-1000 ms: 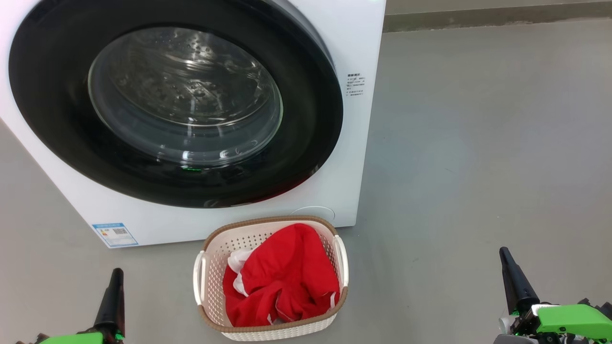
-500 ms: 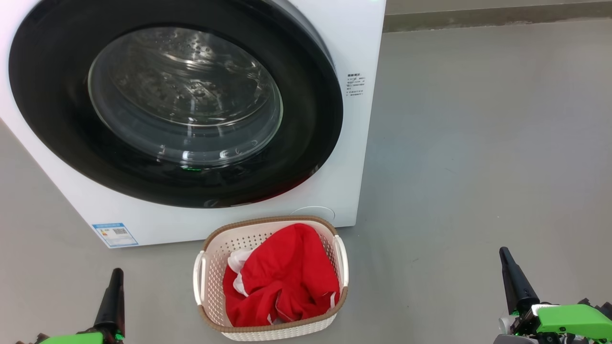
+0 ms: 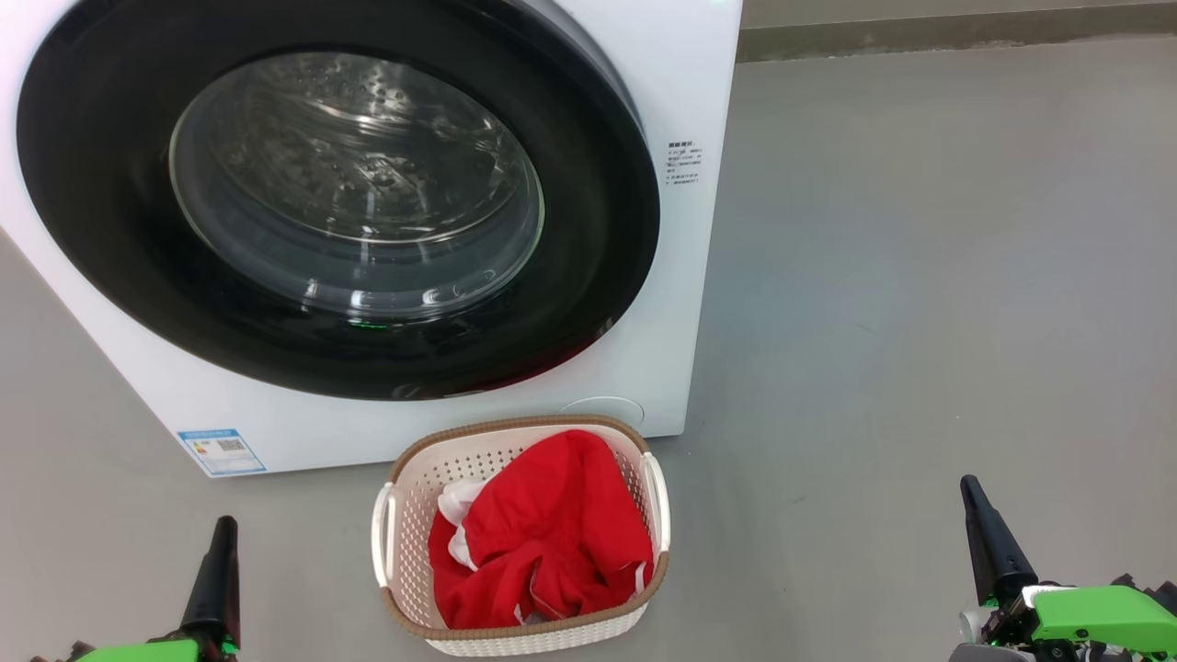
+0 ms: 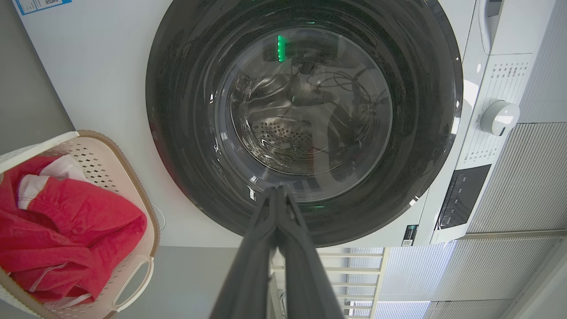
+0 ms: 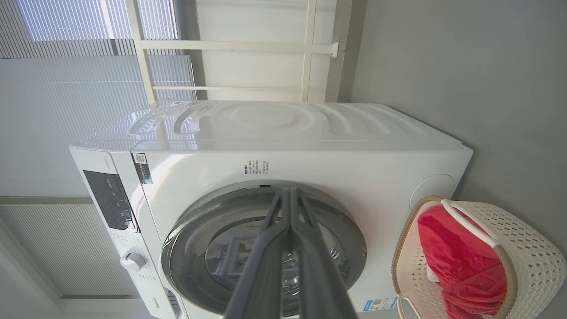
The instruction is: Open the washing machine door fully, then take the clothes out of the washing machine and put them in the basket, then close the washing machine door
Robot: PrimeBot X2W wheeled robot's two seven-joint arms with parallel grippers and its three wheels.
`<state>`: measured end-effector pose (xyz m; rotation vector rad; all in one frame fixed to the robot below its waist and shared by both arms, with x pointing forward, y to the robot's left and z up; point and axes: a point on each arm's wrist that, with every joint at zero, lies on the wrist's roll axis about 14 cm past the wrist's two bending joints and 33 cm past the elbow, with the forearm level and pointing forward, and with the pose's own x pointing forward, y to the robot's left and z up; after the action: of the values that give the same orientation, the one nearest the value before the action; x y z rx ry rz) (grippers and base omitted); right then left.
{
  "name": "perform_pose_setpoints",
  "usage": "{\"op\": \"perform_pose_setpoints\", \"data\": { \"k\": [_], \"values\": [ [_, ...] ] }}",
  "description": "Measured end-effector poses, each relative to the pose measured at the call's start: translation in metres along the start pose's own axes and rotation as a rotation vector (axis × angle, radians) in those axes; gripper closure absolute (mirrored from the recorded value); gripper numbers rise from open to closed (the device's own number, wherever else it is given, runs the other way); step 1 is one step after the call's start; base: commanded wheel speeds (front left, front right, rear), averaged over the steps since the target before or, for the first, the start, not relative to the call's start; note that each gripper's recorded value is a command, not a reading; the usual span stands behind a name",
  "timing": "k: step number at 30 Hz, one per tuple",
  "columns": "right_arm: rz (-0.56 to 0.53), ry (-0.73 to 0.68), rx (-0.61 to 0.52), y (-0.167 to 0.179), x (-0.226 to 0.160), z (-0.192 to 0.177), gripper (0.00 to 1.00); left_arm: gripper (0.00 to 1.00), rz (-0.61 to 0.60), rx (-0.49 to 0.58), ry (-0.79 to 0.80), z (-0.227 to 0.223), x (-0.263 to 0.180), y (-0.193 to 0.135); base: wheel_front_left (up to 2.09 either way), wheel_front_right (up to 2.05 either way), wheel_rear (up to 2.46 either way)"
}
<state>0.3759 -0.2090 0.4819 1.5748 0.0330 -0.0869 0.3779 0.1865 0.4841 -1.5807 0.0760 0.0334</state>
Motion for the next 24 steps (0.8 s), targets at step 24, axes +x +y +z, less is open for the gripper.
{"op": "perform_pose_setpoints", "data": {
  "k": [24],
  "values": [
    [0.0, 0.0, 0.0, 0.0, 0.0, 0.0, 1.0, 1.0, 0.0, 0.0, 0.0, 0.0, 0.0, 0.0, 0.0, 0.0, 0.0]
  ]
}}
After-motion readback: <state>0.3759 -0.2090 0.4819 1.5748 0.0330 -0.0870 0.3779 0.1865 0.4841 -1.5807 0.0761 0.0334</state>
